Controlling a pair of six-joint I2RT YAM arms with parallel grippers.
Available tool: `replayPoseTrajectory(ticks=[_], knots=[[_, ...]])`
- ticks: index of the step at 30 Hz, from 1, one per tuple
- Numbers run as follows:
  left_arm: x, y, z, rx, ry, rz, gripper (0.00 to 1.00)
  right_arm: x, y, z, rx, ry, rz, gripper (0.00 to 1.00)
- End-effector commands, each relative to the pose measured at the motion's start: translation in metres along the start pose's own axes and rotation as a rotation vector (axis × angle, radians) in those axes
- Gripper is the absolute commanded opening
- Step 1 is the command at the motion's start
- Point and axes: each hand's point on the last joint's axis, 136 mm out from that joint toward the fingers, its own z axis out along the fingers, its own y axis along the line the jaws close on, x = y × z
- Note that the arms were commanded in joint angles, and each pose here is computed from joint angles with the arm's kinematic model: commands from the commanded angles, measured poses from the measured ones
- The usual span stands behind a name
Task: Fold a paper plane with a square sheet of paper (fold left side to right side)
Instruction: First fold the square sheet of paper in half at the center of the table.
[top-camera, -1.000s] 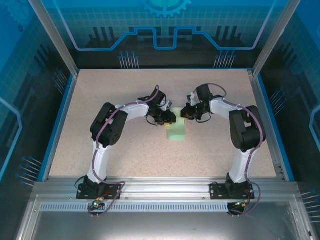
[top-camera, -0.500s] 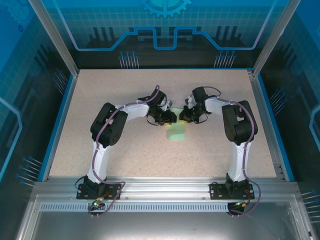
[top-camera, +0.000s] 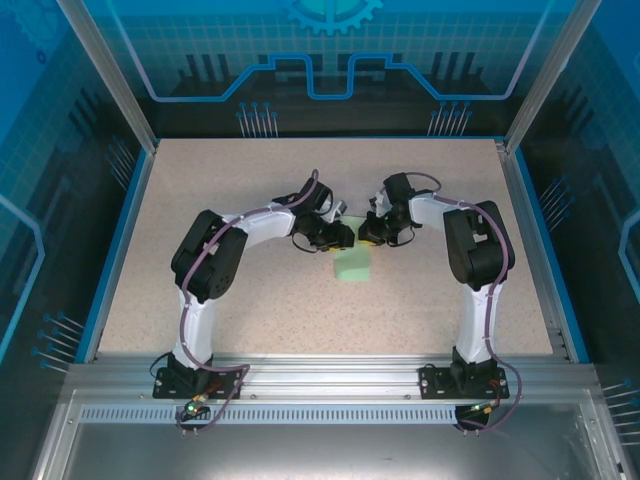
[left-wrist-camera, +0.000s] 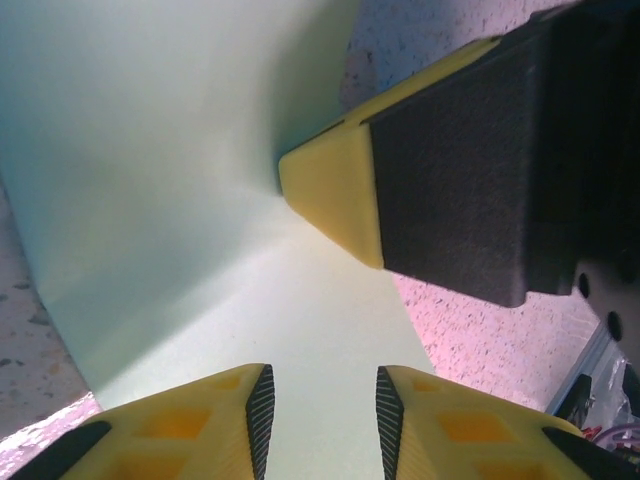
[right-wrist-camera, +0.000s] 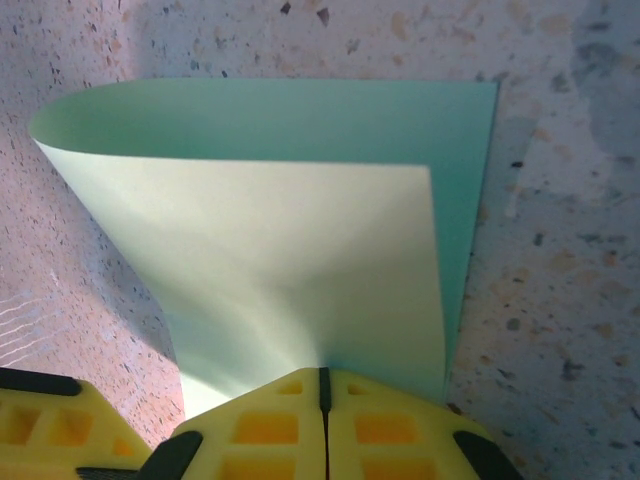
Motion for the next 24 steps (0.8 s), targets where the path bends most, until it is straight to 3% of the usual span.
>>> replayPoseTrajectory(ticks=[1, 18, 24], knots=[[0.013, -0.002, 0.008, 0.025, 0.036, 0.020, 0.36, 0.023, -0.034, 0.015, 0.138, 0.082, 0.052, 0.06], [0.046, 0.020, 0.024, -0.026, 0.076, 0.031, 0.36, 0.029, -0.039, 0.015, 0.175, 0.097, 0.053, 0.06], [0.061, 0.013, 0.017, -0.028, 0.083, 0.127, 0.36, 0.030, -0.039, 0.015, 0.180, 0.098, 0.059, 0.06]])
